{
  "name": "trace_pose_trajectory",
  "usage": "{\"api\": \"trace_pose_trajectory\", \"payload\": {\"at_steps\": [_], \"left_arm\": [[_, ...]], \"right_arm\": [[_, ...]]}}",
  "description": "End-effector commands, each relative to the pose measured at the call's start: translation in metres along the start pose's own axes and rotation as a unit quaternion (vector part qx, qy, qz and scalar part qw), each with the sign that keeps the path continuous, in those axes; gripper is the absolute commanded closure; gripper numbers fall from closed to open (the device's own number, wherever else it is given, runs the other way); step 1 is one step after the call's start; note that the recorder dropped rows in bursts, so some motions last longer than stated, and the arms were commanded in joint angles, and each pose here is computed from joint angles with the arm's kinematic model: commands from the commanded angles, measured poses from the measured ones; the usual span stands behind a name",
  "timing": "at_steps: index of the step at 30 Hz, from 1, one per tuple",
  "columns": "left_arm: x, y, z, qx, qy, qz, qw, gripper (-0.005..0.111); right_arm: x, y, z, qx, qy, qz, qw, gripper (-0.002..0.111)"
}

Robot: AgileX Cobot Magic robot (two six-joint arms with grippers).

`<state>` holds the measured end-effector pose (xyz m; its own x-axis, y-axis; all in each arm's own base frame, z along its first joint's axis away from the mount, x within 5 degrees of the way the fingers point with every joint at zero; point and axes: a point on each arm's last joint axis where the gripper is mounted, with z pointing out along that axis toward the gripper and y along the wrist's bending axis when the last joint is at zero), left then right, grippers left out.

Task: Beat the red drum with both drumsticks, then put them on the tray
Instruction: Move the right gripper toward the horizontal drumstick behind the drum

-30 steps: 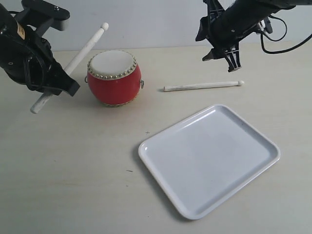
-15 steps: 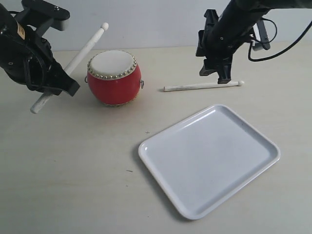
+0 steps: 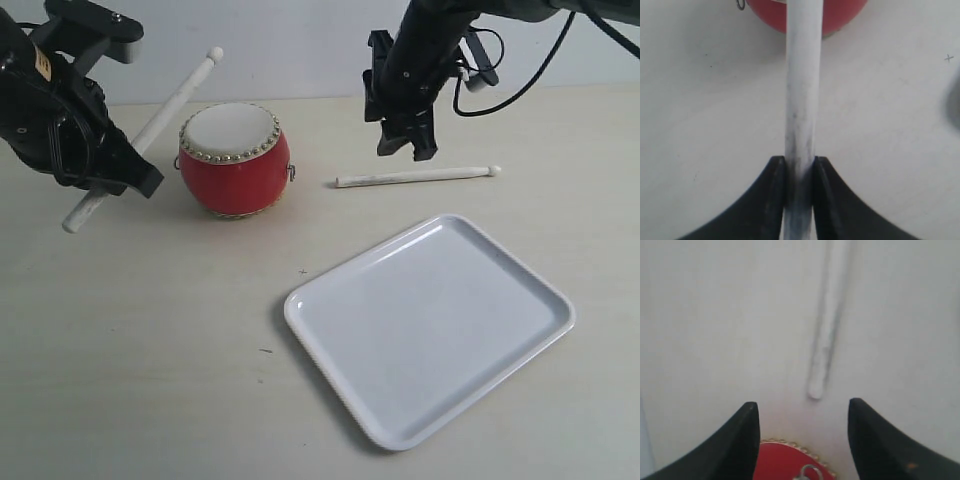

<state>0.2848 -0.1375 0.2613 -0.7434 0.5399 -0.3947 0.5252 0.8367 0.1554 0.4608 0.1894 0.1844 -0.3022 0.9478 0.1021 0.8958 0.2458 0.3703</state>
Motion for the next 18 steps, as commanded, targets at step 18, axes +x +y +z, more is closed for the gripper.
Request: {"api": "trace_pose_trajectory", "payload": {"at_steps": [18], "left_arm": [[0.000, 0.002, -0.001, -0.007, -0.002, 0.016, 1.000, 0.107]], "right_arm": [[-0.001, 0.019, 0.032, -0.111, 0.004, -0.024, 0.994, 0.057]]}}
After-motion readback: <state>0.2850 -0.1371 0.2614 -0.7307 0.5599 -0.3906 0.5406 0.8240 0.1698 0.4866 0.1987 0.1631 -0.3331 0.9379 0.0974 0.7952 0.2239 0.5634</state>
